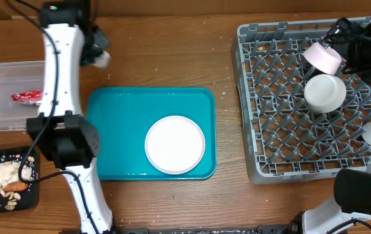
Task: Sort waste into correct bins and load items into the dishwasher
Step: 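Drop the white tissue into the clear plastic bin, then reach the right gripper to the white plate on the tray and grasp it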
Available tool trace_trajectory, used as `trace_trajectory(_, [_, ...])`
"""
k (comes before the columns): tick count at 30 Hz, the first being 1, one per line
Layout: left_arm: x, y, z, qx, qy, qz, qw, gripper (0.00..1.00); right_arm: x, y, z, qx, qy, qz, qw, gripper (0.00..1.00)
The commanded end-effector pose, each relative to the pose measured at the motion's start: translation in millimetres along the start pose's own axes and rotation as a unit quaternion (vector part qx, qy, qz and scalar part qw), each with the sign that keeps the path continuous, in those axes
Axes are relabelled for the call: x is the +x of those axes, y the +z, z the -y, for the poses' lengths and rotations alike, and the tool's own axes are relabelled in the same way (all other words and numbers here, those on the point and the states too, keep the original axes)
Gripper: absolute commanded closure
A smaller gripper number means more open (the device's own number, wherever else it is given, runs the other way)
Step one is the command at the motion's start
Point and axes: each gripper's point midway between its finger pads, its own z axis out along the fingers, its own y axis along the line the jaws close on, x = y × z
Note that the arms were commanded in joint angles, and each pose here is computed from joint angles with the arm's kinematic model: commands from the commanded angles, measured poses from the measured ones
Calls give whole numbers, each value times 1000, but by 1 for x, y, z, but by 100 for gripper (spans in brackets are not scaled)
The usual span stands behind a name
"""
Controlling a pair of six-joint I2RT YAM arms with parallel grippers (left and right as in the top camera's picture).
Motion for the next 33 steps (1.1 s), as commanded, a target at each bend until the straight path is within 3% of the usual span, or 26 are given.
trace_trajectory(1, [-65, -27, -72, -89, -63, 115, 987, 96, -2, -3, 0, -3, 2, 5, 1000, 0])
trace_trajectory(6, [-94, -32, -161, -165, -132, 137, 968, 96, -2, -3, 0, -3, 2, 5, 1000, 0])
trace_trajectory(8, [-94, -31, -185, -179, -153, 126, 964, 89, -2, -3, 0, -3, 2, 5, 1000, 0])
trace_trajectory(9, [-94, -31, -195, -183, -165, 123, 961, 81, -2, -3, 0, -3, 2, 5, 1000, 0])
trace_trajectory(10, [-93, -29, -206, -185, -180, 118, 959, 63, -2, -3, 0, -3, 2, 5, 1000, 0])
trace_trajectory(11, [-92, -27, -212, -181, -188, 110, 959, 51, -2, -3, 0, -3, 2, 5, 1000, 0])
trace_trajectory(12, [-91, -24, -218, -174, -196, 102, 960, 11, -2, -3, 0, -3, 2, 5, 1000, 0])
trace_trajectory(13, [-90, -22, -221, -170, -200, 95, 960, 0, -2, -3, 0, -3, 2, 5, 1000, 0])
trace_trajectory(20, [-55, -14, -206, -103, -209, -3, 972, 0, -2, -3, 0, -3, 2, 5, 1000, 0])
trace_trajectory(25, [-64, -19, -180, -68, -196, 20, 978, 0, -2, -3, 0, -3, 2, 5, 1000, 0])
trace_trajectory(33, [-66, -18, -179, -57, -200, 19, 978, 0, -2, -3, 0, -3, 2, 5, 1000, 0])
